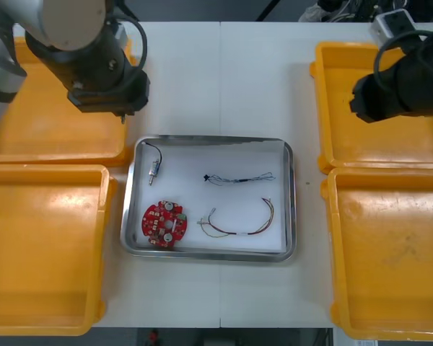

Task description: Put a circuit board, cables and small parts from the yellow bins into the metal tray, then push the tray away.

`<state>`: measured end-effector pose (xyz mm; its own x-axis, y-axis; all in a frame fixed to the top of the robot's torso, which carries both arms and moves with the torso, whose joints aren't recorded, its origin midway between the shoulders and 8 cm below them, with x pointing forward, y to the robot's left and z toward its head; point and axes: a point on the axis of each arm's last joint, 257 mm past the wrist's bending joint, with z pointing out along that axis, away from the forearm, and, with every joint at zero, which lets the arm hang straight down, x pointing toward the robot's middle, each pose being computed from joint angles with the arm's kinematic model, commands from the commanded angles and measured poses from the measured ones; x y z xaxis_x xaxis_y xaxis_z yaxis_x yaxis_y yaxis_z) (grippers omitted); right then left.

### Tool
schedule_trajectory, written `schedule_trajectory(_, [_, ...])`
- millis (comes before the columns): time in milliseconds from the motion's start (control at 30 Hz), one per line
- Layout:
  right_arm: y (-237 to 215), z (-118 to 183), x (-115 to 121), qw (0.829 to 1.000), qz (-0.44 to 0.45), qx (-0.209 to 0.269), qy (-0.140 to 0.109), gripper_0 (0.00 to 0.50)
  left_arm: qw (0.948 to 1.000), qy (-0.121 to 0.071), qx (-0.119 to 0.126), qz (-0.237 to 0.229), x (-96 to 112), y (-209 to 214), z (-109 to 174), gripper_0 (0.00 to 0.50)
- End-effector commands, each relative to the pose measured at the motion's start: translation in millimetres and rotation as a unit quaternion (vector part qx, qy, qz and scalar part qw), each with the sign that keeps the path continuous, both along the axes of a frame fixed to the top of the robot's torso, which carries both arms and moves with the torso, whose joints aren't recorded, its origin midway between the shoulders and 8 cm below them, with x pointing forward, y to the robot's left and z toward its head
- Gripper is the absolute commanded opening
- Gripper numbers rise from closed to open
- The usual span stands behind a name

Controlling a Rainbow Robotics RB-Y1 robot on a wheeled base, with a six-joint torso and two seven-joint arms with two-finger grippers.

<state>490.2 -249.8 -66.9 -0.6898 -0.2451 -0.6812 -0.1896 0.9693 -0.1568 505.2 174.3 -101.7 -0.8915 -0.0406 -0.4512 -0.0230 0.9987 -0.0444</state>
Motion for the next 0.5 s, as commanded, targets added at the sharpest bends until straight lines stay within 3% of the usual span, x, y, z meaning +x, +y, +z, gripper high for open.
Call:
schedule_trajectory(33, [-62.2,3.6,-18.7,0.998,-0.064,0.018,-0.013,0.5,0.9975,0.001,0.01,-0.07,-10.2,-43.1,-36.2,0.0])
schedule_trajectory(233, [-109.8,-0.8,-41.8,0.993,-0.103,0.052,-0.008,0.5,0.9956,0.006,0.038,-0.086,-17.5,-57.6,-72.7,0.0])
schedule_trajectory(500, [-145.4,-16.2,-73.8,0.99,-0.128,0.052,0.009,0.5,0.9939,0.018,0.059,-0.092,-25.9,-60.2,-103.5,0.0])
